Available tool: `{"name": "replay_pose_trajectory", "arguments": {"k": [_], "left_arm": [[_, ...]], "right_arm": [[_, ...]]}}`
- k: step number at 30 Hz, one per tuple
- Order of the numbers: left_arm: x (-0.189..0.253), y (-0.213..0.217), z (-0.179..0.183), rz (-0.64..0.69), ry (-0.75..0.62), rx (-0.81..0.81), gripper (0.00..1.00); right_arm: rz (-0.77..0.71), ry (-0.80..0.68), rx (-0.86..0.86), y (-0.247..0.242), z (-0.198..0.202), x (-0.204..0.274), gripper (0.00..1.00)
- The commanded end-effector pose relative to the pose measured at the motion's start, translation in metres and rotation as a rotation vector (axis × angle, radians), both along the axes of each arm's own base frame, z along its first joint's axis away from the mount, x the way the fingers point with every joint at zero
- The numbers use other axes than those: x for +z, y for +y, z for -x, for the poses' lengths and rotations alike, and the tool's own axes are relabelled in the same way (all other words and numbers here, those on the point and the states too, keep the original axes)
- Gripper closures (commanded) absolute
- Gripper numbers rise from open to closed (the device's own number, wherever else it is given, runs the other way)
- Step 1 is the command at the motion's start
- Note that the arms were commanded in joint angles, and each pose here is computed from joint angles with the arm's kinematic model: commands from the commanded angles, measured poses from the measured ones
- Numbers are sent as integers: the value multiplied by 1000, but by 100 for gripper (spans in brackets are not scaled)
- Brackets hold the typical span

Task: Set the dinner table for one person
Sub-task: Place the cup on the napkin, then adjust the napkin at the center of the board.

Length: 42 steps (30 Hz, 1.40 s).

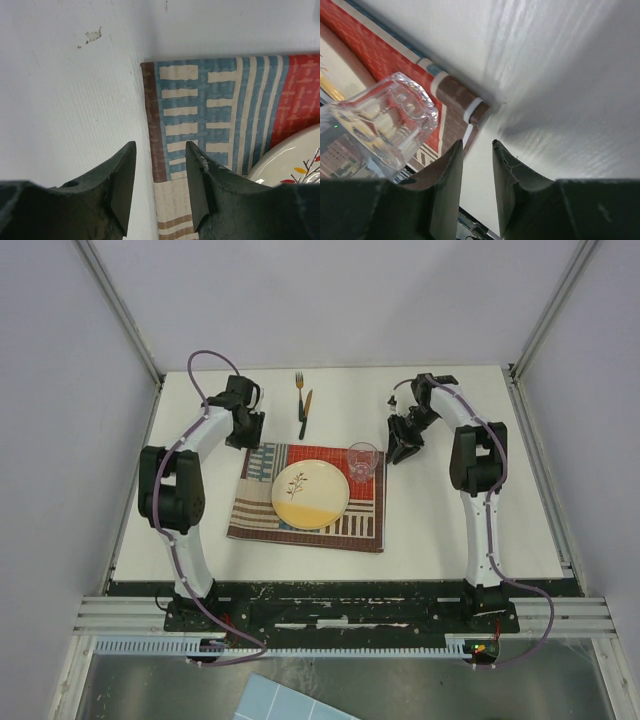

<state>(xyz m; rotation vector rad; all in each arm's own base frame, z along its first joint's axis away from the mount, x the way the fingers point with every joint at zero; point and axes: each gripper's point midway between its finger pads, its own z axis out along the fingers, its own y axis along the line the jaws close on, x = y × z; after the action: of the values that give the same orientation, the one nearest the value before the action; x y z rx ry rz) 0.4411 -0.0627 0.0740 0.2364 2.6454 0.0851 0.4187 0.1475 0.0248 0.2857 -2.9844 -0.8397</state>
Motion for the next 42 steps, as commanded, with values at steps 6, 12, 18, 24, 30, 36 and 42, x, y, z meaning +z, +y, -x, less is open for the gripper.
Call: {"name": "replay_pose_trajectory", "arguments": {"k": [6, 12, 18, 24, 30, 36, 42], "left_arm": [[18, 9, 0, 21, -77, -26, 51], [23, 9, 0, 27, -87, -25, 51], [28, 10, 0, 24, -97, -28, 52], [24, 8, 2, 32, -84, -32, 52], [24, 9, 4, 29, -78, -37, 53], [25, 9, 3, 28, -79, -39, 53], [25, 7, 2, 34, -79, -40, 53]], "right_arm": [[-199, -27, -63, 32, -23, 17, 60], [-196, -17, -73, 32, -28, 6, 60], [-132, -82, -66, 19, -33, 14, 61], [-104, -141, -74, 10, -39, 30, 61], [-77, -145, -73, 3, -40, 26, 60], [-126, -99, -85, 11, -40, 17, 60], [-197, -58, -93, 22, -38, 15, 59]]}}
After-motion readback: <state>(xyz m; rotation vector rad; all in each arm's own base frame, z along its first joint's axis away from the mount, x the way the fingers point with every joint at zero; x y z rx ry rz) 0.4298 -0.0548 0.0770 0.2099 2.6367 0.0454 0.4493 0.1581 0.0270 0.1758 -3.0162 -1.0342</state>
